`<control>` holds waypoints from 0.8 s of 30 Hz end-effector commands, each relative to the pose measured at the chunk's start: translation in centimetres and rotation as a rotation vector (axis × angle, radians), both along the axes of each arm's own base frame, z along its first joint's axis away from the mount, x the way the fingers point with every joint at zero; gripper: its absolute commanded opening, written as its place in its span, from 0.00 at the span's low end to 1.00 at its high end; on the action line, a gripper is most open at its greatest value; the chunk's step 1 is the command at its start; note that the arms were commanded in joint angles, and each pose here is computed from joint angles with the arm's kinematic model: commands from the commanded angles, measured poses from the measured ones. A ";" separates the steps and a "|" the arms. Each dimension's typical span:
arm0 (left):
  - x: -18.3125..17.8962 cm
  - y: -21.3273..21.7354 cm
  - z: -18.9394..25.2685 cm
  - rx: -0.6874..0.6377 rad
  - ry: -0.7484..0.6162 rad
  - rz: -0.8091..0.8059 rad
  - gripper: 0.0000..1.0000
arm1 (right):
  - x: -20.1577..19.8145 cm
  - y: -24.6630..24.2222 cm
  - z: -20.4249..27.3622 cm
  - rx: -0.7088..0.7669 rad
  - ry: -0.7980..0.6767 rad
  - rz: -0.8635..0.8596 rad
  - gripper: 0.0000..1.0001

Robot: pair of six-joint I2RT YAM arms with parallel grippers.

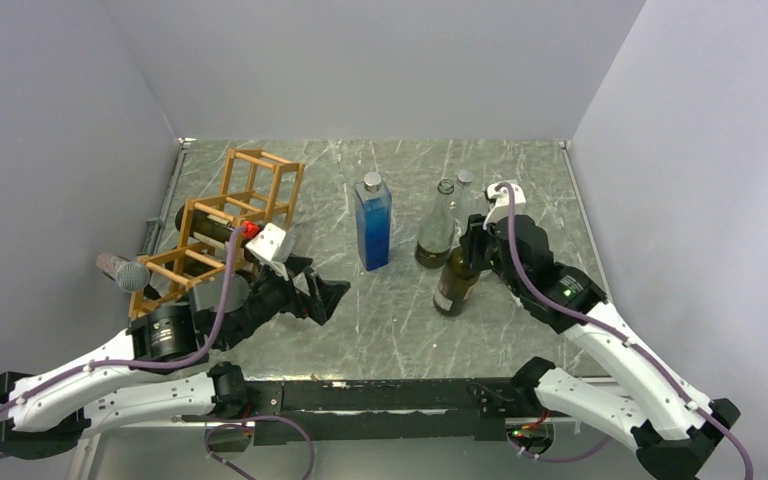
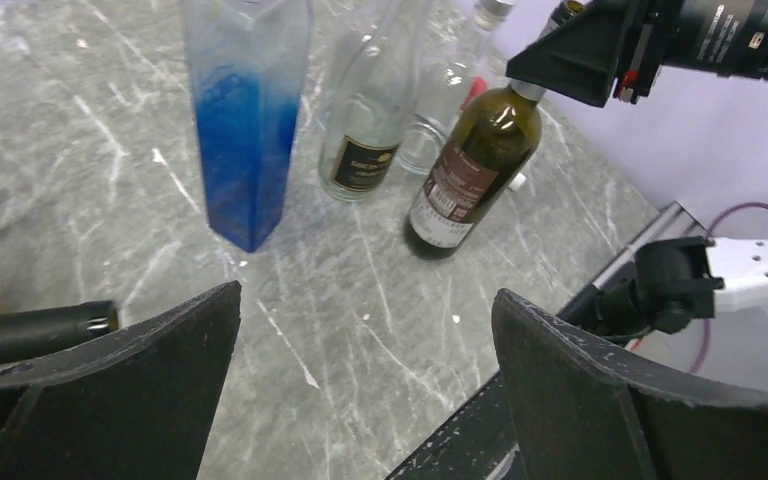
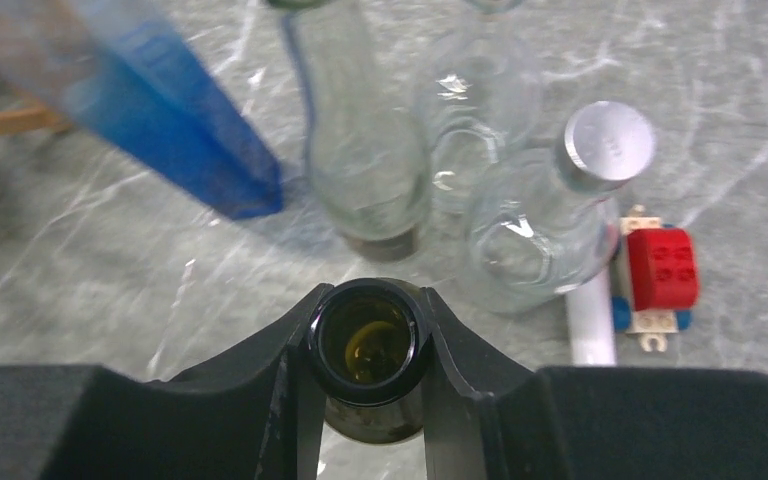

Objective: Put the wine bottle on the wine rack

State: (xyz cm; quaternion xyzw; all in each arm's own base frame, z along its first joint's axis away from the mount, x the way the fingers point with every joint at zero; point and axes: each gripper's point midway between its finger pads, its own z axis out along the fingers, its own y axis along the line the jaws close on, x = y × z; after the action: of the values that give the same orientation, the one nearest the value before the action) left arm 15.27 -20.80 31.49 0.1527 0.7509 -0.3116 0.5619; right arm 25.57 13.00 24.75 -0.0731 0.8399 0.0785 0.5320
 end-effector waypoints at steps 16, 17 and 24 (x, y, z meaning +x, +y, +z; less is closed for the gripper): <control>-4.6 -11.7 -4.3 -0.064 0.058 -0.481 0.99 | -11.8 10.0 14.7 0.706 0.008 0.706 0.00; -4.9 -11.8 -4.6 -0.065 0.057 -0.499 0.99 | -12.1 10.1 15.0 0.722 0.009 0.719 0.00; -8.7 -11.9 -5.0 -0.121 0.032 -0.708 0.99 | -13.6 10.4 16.8 0.800 -0.005 0.797 0.00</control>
State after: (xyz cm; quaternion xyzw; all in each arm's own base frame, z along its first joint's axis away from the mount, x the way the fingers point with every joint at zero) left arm 9.14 -32.13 23.96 0.3288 0.7095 -0.4647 0.4154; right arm 14.22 22.74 34.97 -0.1670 0.7399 0.4924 0.4268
